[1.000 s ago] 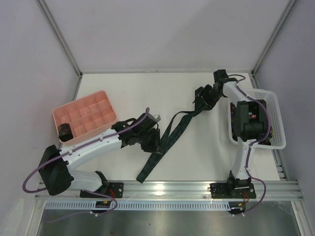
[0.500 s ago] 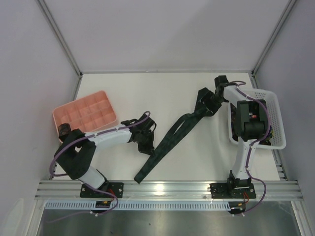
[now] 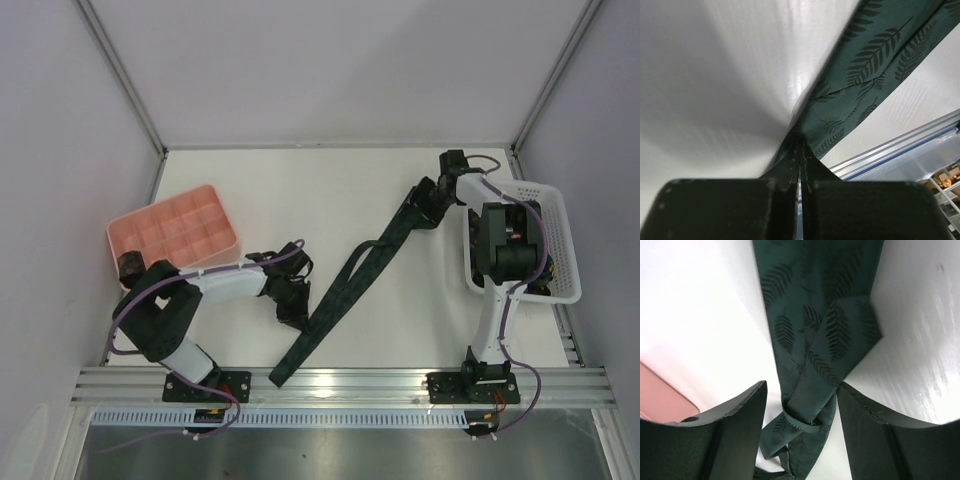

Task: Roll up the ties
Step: Flatten the tie

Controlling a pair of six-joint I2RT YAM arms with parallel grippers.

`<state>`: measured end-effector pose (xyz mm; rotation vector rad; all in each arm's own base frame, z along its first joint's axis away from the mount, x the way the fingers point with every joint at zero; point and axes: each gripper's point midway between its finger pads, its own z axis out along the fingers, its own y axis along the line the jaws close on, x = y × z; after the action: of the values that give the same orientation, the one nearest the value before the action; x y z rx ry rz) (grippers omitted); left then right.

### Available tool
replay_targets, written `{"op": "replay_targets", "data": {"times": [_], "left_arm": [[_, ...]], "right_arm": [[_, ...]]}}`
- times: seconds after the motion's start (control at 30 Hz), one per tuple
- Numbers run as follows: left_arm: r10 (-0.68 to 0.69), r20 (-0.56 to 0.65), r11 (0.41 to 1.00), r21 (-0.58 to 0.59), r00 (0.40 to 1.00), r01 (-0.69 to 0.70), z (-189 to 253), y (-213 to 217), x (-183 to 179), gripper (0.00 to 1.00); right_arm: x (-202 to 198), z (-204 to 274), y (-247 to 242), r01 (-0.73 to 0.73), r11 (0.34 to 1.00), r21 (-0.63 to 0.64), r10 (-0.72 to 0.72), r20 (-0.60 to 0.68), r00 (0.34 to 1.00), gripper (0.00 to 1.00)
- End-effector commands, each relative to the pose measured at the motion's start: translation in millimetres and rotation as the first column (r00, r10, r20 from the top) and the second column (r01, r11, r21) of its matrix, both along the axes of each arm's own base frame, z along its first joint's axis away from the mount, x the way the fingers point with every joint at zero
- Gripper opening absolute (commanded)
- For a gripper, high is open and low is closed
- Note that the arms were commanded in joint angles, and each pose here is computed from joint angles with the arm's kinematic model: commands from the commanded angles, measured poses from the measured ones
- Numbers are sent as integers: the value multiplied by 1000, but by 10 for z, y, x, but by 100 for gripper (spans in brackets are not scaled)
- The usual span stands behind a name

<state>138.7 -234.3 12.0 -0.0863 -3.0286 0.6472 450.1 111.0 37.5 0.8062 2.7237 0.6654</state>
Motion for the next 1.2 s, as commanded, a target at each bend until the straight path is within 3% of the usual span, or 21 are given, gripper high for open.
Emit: {"op": "replay_targets", "data": {"times": [0.0, 0.1, 0.23, 0.27, 0.4, 0.6, 0.7, 0.87, 1.07, 1.17], "left_arm": [[-35, 57, 994, 107, 998, 28, 11, 259, 93, 2], [-66, 85, 989, 139, 994, 54, 72, 299, 205, 5], [-88, 79, 989, 124, 993, 77, 85, 292, 259, 7], [-83, 76, 990, 123, 994, 74, 79, 303, 285, 7], [-74, 59, 990, 121, 995, 67, 47, 334, 353, 6], [-49, 28, 988, 148, 998, 44, -29, 430, 547, 1], [-19, 39, 985, 172, 999, 12, -43, 537, 693, 1], [58, 59, 973, 221, 997, -69, 7, 824, 981, 0], [105, 153, 957, 255, 983, -142, 264, 1011, 1231, 4], [109, 187, 979, 151, 976, -139, 540, 862, 1221, 20]], "right_arm": [[312, 642, 106, -48, 998, 34, 40, 216, 975, 63], [440, 737, 17, -5, 1000, -18, 9, 234, 972, 59], [628, 525, -62, 31, 997, -72, -19, 172, 985, 34], [742, 564, -33, 27, 997, -72, -12, 203, 979, 32], [886, 289, -47, 60, 993, -101, -43, 169, 985, 1], [742, -39, -214, 107, 972, -211, -90, 88, 992, 0], [675, -249, -430, 134, 930, -342, -120, 62, 991, 0], [751, -409, -595, 98, 886, -453, -85, 49, 995, 0], [860, 49, -360, 25, 908, -418, 24, 113, 993, 4], [754, 456, -248, 17, 916, -400, 50, 157, 986, 16]]}}
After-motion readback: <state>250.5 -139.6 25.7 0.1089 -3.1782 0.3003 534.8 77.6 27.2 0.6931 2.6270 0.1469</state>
